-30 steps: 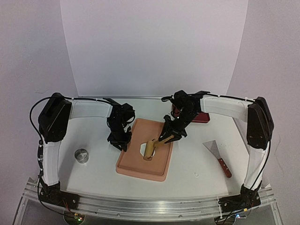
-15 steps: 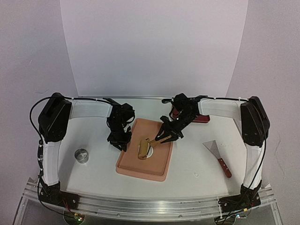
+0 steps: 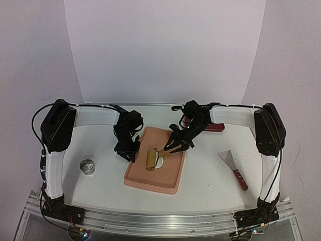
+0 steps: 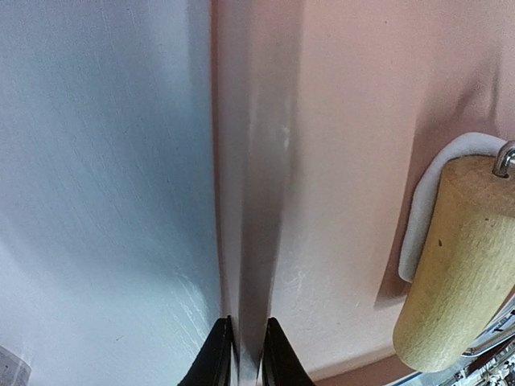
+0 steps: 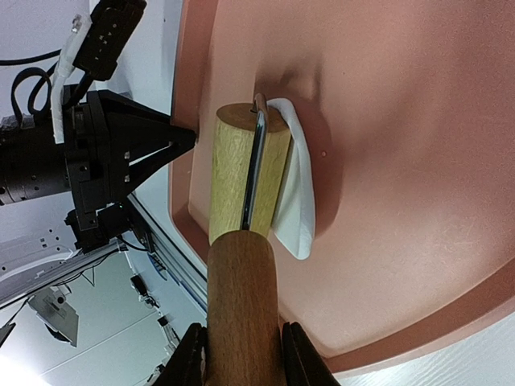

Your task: Roll out the dumpling wrappers from the dough

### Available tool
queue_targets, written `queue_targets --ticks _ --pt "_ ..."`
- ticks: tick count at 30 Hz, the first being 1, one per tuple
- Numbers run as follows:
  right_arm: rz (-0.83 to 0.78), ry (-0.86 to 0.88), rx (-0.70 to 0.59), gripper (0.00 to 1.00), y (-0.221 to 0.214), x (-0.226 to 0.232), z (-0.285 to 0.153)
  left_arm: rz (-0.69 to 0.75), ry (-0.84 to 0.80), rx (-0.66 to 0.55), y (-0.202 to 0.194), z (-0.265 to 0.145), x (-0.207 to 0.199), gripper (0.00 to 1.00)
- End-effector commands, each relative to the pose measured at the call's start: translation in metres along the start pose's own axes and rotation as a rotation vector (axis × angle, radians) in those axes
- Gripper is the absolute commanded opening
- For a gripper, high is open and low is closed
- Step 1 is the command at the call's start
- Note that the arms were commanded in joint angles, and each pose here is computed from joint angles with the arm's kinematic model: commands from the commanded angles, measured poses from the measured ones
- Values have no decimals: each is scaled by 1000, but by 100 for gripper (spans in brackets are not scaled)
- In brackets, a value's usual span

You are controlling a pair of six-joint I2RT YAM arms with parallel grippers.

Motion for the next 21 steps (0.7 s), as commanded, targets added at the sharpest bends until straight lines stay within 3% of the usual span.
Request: queue_targets --ticks 1,11,21 --pt "282 -727 -61 0 -4 -181 32 17 -13 -19 4 -14 -3 15" --pt "261 -682 -86 0 8 -169 41 31 -16 -37 4 -20 -4 16" --pt "135 -596 -111 0 16 -119 51 21 -20 -72 2 -28 -5 17"
Point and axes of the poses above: each gripper's point midway between its finger pads, its own z axis out along the fingers, its own x axis along the line the jaws close on, y = z × x, the point moved 2 cm from there along -z, back along the fingers, and after that the axes turned 13 degrees about z, right-handed, at the moved point
